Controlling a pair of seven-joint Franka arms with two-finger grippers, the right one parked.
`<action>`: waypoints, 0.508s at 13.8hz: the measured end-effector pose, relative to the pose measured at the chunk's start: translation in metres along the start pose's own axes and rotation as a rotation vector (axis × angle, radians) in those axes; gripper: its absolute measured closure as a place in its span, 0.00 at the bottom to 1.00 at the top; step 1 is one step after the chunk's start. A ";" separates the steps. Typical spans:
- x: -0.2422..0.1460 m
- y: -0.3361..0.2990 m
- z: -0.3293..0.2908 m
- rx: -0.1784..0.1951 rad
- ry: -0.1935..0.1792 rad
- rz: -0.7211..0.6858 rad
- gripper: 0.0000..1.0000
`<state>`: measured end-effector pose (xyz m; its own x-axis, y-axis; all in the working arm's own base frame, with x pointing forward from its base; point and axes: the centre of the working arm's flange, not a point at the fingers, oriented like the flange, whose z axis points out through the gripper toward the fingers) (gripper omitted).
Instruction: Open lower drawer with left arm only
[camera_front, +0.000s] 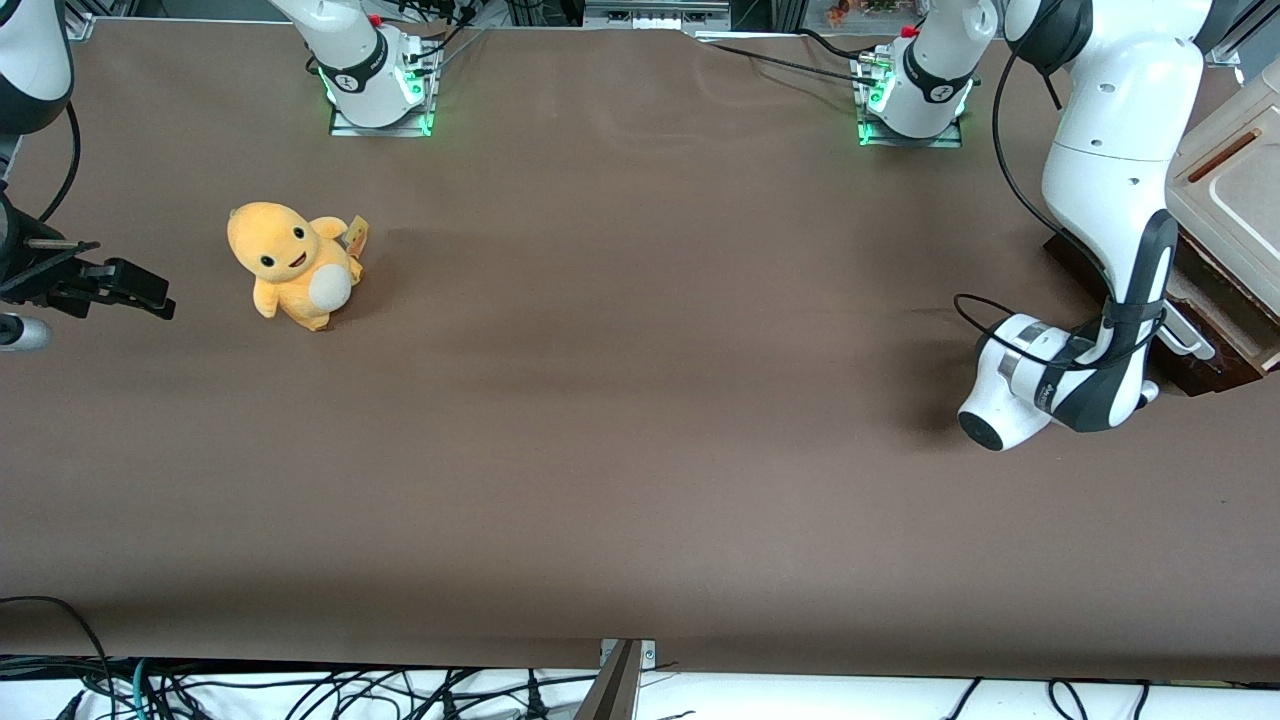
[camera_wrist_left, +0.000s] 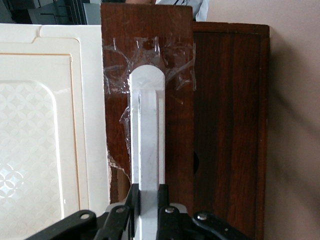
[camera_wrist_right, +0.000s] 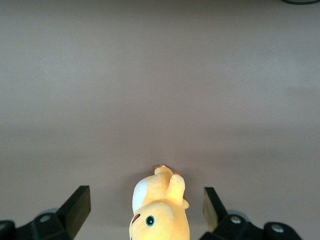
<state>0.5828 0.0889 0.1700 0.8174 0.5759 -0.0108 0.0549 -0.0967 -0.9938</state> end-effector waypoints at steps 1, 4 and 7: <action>0.000 0.000 0.000 0.000 0.000 0.000 0.82; -0.002 0.000 -0.004 0.000 0.007 0.001 0.82; -0.003 0.001 -0.006 0.000 0.012 0.001 0.82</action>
<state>0.5839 0.0817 0.1699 0.8244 0.5659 -0.0110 0.0538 -0.0976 -0.9938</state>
